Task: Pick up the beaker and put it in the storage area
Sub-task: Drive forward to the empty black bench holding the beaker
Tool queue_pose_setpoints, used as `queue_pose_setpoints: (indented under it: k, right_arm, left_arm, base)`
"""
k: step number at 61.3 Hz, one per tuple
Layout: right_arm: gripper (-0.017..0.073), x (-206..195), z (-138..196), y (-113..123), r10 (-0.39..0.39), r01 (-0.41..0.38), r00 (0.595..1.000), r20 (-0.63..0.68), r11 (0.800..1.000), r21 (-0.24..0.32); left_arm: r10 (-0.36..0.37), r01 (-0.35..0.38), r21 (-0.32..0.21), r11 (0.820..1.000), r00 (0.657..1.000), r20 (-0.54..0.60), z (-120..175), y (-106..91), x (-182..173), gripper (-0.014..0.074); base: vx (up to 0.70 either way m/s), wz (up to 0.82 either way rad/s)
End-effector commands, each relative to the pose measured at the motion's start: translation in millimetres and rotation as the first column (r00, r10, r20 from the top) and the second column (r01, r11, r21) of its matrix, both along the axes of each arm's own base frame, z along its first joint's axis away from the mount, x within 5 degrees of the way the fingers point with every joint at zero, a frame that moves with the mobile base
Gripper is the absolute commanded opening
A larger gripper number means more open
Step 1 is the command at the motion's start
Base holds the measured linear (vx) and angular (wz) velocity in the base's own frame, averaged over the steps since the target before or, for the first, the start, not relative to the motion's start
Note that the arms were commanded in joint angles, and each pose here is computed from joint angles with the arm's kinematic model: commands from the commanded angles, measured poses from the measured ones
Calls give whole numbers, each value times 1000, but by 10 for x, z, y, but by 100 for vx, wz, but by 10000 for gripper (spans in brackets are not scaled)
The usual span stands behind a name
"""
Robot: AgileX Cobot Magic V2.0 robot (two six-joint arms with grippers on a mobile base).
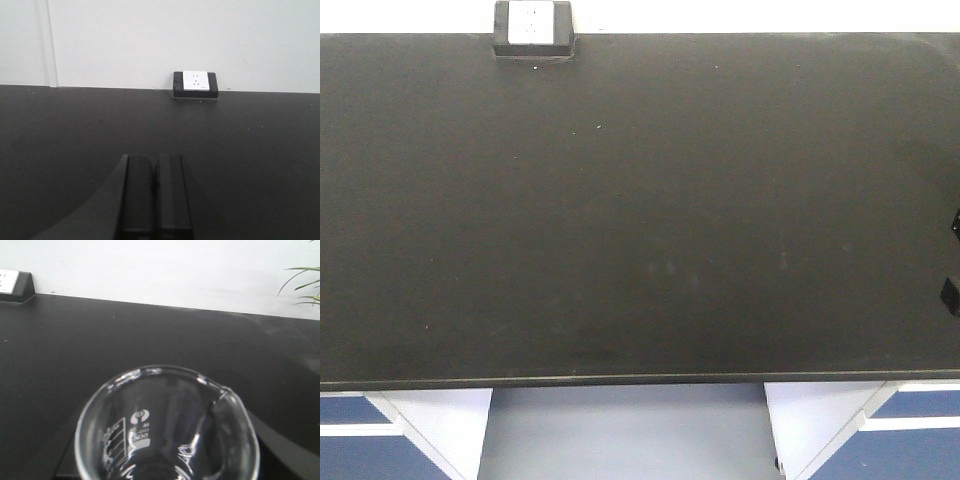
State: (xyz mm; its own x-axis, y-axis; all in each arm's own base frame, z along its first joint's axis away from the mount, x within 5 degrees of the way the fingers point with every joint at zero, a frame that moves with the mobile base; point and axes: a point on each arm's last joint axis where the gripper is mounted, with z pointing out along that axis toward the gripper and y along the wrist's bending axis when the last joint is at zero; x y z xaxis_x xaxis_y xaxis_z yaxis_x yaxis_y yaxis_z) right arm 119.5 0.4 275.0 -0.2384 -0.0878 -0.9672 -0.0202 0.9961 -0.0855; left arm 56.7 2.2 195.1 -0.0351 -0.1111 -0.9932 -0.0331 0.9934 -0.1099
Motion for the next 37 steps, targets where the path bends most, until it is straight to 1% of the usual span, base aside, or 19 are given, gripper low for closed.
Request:
queue_pose_setpoints:
  k: [1,37]
  right_arm:
    - [0,28,174,7,9,-9,994,112,1000,-3]
    - [0,28,174,7,9,-9,994,112,1000,-3]
  left_arm:
    - [-19,19,-9,1000,997,81,12,-15,-5,-8]
    - [-19,19,-9,1000,997,81,12,-15,-5,-8]
  base:
    - [7,1]
    - [2,0]
